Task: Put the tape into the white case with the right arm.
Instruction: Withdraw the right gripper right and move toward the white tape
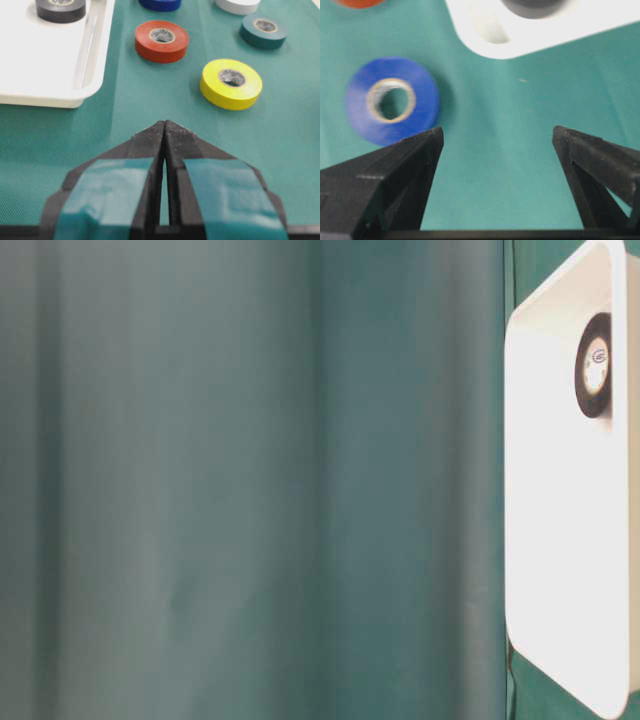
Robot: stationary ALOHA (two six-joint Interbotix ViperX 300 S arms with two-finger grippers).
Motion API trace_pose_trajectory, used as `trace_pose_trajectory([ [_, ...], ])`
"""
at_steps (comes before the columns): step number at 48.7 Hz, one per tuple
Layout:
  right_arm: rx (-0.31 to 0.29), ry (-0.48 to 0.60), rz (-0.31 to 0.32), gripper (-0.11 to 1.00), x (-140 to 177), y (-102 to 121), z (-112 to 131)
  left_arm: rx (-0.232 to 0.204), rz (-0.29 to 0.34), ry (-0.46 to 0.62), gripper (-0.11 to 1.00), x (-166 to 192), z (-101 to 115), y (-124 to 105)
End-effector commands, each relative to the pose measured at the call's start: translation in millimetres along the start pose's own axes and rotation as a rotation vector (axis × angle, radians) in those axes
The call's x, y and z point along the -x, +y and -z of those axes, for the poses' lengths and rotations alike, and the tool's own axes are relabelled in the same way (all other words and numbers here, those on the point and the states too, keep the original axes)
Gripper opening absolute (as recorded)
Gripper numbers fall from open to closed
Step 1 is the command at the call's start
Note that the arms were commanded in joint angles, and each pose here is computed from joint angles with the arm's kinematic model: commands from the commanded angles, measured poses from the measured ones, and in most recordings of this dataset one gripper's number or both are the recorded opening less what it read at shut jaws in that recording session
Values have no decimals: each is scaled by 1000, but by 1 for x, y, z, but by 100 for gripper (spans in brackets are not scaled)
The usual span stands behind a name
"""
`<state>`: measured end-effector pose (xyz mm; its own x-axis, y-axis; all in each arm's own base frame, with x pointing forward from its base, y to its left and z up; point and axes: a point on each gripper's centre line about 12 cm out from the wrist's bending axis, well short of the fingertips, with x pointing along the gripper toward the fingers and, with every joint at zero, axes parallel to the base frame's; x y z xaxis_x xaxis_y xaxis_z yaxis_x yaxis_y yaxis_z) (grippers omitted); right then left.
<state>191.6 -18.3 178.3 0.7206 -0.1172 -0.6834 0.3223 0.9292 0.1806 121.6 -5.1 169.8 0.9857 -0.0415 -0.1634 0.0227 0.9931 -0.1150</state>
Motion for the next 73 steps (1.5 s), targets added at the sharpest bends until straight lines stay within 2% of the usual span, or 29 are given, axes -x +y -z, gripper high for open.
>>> trace_pose_trajectory([
  [1,38,-23,-53,71,2,11,-1,2,-1,-5,0,-1,-5,0],
  [18,261,-64,-190,71,7,34,22,2,-1,-6,0,-1,-5,0],
  [26,336,-77,-249,71,11,43,31,2,-1,-6,0,-1,-5,0],
  [55,361,-62,-266,71,11,43,41,2,-3,-5,0,-1,-5,0],
  [64,358,-98,-308,71,11,51,35,2,-1,-5,0,-1,-5,0],
  [73,383,-66,-331,71,3,63,33,2,-1,-5,0,-1,-5,0],
])
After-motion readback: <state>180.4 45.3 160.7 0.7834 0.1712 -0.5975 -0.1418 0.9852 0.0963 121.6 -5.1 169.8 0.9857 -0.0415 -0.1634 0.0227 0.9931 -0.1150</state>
